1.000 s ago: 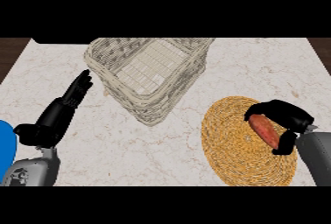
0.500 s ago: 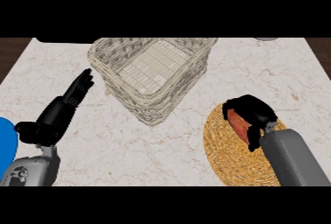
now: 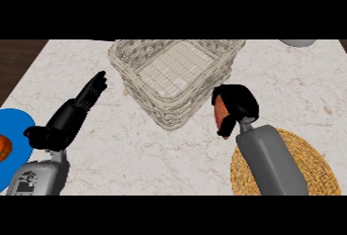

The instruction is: Pick the sweet potato from the placemat and place it in the basket

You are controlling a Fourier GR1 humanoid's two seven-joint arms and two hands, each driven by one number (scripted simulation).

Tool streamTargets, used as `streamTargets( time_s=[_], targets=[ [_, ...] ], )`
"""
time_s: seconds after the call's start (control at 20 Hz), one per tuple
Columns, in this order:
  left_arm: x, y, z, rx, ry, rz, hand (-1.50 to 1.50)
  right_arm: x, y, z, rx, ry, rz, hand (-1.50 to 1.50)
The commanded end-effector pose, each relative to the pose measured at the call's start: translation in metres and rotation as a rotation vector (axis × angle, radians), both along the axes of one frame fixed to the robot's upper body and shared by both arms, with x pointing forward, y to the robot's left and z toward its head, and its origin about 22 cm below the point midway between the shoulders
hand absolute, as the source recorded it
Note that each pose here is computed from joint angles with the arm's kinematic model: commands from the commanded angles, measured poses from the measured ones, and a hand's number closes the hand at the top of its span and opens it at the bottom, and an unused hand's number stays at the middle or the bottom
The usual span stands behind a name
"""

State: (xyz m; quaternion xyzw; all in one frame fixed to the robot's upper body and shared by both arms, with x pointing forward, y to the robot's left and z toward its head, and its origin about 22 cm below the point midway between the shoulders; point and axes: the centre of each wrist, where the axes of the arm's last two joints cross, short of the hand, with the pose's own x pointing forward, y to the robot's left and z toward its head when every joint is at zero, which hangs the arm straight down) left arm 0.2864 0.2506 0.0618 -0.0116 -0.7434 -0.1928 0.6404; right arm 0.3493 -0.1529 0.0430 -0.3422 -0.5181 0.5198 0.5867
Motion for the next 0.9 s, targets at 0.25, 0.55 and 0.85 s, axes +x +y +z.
streamTargets(
  time_s=[0.25, 0.55, 0.85],
  targets=[
    [0.008, -0.025, 0.003, -0.007, -0.010, -0.103, 0.00, 0.011, 0.055, 0.092, 0.323, -0.372, -0.256, 1.50],
    [0.014, -0.040, 0.006, 0.002, -0.011, -0.146, 0.00, 0.003, 0.099, 0.149, 0.483, -0.573, -0.384, 1.50],
    [0.017, -0.050, 0.007, 0.006, -0.001, -0.164, 0.00, 0.000, 0.139, 0.177, 0.510, -0.614, -0.538, 1.50]
  ],
)
